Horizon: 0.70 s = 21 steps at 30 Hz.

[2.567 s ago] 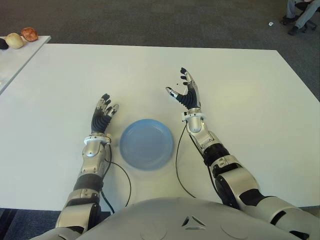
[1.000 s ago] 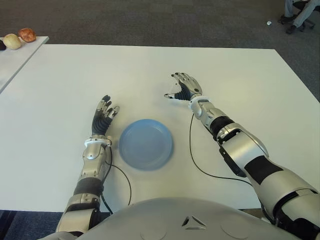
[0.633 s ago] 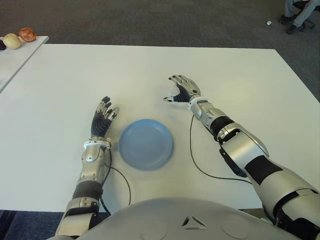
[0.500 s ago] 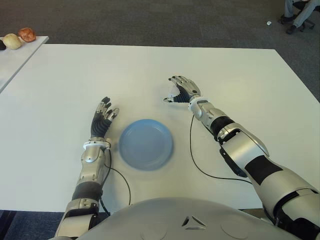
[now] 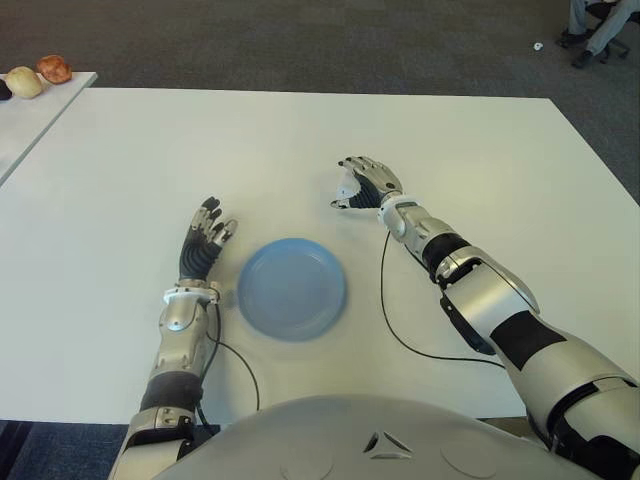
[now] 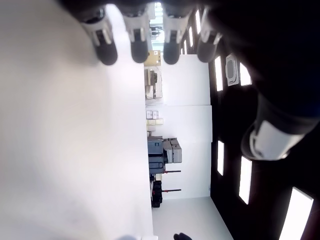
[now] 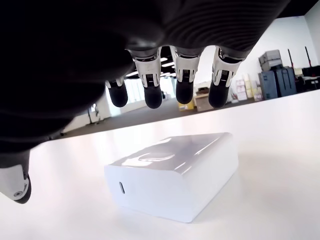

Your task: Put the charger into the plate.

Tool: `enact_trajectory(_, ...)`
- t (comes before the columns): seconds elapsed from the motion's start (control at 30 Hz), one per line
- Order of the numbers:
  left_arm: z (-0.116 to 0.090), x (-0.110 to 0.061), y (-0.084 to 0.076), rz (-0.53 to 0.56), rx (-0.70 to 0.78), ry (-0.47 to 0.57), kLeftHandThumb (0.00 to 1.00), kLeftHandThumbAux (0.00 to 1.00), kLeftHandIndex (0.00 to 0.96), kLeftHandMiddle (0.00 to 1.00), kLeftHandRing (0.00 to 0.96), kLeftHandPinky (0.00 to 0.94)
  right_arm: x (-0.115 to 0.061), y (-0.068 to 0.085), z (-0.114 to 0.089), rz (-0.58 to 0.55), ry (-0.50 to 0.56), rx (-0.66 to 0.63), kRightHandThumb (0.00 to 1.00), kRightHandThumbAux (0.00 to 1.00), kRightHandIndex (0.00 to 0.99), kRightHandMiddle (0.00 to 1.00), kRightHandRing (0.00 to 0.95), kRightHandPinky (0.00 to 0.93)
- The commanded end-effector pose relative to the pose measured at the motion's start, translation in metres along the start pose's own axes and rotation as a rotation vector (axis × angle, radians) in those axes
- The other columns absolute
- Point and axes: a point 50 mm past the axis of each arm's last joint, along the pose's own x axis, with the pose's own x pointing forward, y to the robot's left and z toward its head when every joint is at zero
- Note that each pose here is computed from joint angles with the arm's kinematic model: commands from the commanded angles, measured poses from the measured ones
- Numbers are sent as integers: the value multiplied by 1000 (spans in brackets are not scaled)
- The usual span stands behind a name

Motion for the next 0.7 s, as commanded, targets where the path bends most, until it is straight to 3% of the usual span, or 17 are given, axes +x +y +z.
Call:
enact_trajectory(0.03, -36, -25, -1, -13, -14, 215, 0, 574, 0, 84, 66, 68, -4, 8, -2, 42, 8, 15, 197, 481, 0, 0, 0, 6)
enact_trajectory(0.53, -35, -27, -1, -14, -11, 221, 0, 574, 2, 82, 65, 65, -11, 19, -10, 158, 23, 67, 156, 638, 0, 0, 3, 72)
enact_trajectory(0.7, -35, -26, -2, -14, -18, 224, 0, 572, 6, 76, 59, 59, -13, 16, -14, 185, 3, 100, 130, 670, 0, 0, 7, 77)
